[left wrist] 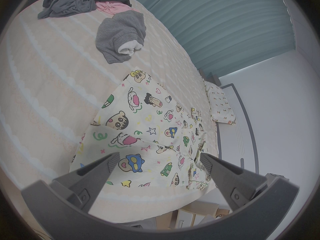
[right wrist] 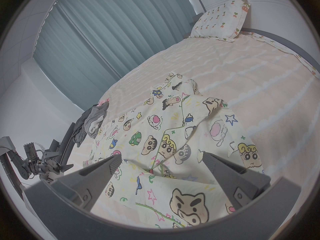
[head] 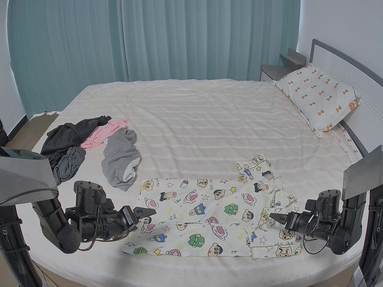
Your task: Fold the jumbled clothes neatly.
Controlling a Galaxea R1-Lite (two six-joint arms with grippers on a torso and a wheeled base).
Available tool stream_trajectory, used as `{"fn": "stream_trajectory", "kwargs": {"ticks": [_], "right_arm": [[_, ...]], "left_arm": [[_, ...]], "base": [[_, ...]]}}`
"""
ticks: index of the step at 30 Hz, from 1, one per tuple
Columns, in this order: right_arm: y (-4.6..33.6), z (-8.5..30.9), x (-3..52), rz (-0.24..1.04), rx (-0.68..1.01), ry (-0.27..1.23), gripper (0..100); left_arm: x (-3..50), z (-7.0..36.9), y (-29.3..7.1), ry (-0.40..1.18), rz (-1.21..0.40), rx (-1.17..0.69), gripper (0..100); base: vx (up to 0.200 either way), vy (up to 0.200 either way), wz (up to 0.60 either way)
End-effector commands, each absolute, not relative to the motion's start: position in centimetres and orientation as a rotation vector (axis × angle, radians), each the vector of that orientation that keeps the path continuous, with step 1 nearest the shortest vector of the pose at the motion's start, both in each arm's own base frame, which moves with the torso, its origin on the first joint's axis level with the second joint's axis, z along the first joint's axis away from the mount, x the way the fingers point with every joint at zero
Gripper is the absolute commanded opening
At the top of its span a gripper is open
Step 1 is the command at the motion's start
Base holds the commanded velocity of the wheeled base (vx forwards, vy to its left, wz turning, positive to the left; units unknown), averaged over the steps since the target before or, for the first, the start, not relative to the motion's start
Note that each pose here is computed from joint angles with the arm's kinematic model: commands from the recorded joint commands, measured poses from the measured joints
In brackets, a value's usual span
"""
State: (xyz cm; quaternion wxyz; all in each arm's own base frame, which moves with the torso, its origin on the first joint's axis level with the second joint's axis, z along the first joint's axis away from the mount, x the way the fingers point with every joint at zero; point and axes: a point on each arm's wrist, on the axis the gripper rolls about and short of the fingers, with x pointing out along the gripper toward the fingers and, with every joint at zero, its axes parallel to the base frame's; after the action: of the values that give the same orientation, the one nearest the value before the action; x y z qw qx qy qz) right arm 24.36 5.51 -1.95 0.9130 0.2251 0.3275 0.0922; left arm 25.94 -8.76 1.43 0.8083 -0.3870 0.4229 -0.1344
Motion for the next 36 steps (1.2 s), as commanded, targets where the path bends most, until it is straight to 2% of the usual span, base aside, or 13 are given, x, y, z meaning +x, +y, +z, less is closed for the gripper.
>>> {"fn": "stream_trajectory", "kwargs": {"ticks": [1, 6, 33, 36], "right_arm": [[5.59, -1.88, 24.4, 0.196, 0.463, 0.665, 100], [5.6, -1.88, 24.42, 0.197, 0.464, 0.666, 100], [5.75, -1.66, 24.49, 0.197, 0.462, 0.653, 100], [5.79, -1.66, 24.48, 0.199, 0.461, 0.653, 100]], "left_arm": [[25.92, 1.44, -8.8, 0.904, -0.289, -0.827, 100], [25.92, 1.39, -8.8, 0.905, -0.287, -0.827, 100], [26.18, 1.66, -9.16, 0.889, -0.278, -0.856, 100], [26.1, 1.64, -9.26, 0.875, -0.292, -0.856, 100]], "base": [[0.0, -0.2, 0.0], [0.0, -0.2, 0.0], [0.0, 0.0, 0.0], [0.2, 0.0, 0.0]]}}
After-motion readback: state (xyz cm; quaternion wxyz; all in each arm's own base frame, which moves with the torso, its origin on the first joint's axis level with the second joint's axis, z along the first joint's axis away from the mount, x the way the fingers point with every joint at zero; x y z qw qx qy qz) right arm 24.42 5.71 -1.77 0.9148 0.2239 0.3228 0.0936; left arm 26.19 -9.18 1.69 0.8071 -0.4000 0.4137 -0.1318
